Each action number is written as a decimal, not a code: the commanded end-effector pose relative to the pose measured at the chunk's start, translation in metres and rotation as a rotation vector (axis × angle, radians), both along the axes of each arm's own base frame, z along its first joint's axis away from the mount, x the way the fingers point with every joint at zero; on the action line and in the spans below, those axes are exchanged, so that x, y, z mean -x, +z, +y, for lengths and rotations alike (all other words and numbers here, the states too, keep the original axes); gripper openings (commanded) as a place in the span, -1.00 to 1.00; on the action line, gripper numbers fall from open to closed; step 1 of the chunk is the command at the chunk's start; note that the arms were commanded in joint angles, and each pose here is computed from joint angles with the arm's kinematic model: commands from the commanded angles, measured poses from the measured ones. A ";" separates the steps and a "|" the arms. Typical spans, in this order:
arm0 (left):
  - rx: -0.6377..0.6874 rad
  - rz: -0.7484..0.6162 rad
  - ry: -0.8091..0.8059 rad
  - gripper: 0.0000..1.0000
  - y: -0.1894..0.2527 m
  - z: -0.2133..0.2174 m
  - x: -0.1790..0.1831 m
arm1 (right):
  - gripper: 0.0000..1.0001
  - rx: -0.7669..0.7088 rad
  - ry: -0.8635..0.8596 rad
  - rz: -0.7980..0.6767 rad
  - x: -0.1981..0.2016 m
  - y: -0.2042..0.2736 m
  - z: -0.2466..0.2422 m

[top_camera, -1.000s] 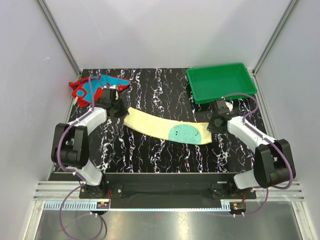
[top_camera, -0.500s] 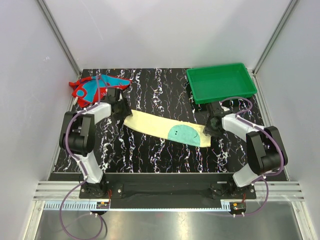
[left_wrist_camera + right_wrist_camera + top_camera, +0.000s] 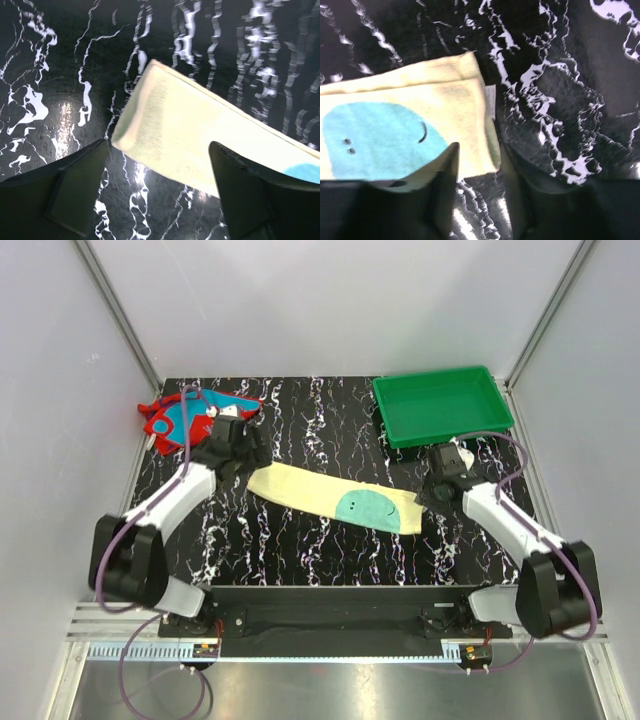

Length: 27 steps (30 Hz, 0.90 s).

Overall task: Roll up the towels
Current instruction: Fold the towel

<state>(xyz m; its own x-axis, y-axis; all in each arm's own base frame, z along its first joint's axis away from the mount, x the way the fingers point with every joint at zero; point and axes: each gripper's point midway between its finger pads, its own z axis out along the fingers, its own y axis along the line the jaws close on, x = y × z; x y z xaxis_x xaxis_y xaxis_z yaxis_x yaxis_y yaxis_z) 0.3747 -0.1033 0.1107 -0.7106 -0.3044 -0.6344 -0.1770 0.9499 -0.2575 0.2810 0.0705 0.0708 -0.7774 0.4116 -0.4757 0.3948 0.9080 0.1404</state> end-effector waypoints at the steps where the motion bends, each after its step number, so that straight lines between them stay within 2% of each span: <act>1: 0.037 -0.068 0.023 0.60 0.009 -0.003 0.007 | -0.15 -0.056 0.012 -0.057 0.006 0.018 0.004; 2: 0.063 -0.073 0.004 0.46 0.008 -0.011 0.008 | -0.50 -0.103 0.054 -0.087 0.003 0.023 0.015; 3: 0.076 -0.071 -0.004 0.20 0.005 -0.014 0.010 | -0.62 -0.134 0.080 -0.109 0.004 0.027 0.021; 6: 0.104 -0.032 -0.018 -0.19 -0.015 -0.022 0.015 | -0.85 -0.219 0.126 -0.134 -0.001 0.030 0.039; 9: 0.107 0.001 -0.021 -0.33 -0.031 -0.026 0.013 | -1.00 -0.260 0.135 -0.087 -0.003 0.018 0.049; 13: 0.079 0.036 -0.013 -0.35 -0.046 -0.024 0.007 | -1.00 -0.335 0.135 -0.008 -0.003 -0.006 0.065; 18: 0.026 0.086 0.004 -0.35 -0.062 -0.017 0.005 | -1.00 -0.300 -0.008 0.126 0.011 -0.053 0.054; 21: 0.016 0.110 0.015 -0.35 -0.072 -0.013 0.006 | -1.00 -0.341 -0.051 0.177 0.020 -0.073 0.058; 27: 0.010 0.152 0.058 -0.34 -0.091 0.001 0.008 | -1.00 -0.336 -0.101 0.191 0.030 -0.088 0.053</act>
<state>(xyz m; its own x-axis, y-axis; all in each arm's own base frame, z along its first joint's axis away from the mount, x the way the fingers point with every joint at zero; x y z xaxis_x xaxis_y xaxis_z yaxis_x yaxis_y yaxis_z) 0.3510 -0.1114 0.0201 -0.8072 -0.3285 -0.4904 -0.2387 0.9415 -0.2377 0.2728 0.1369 0.0111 -0.7983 0.5716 -0.1895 0.4572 0.7802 0.4270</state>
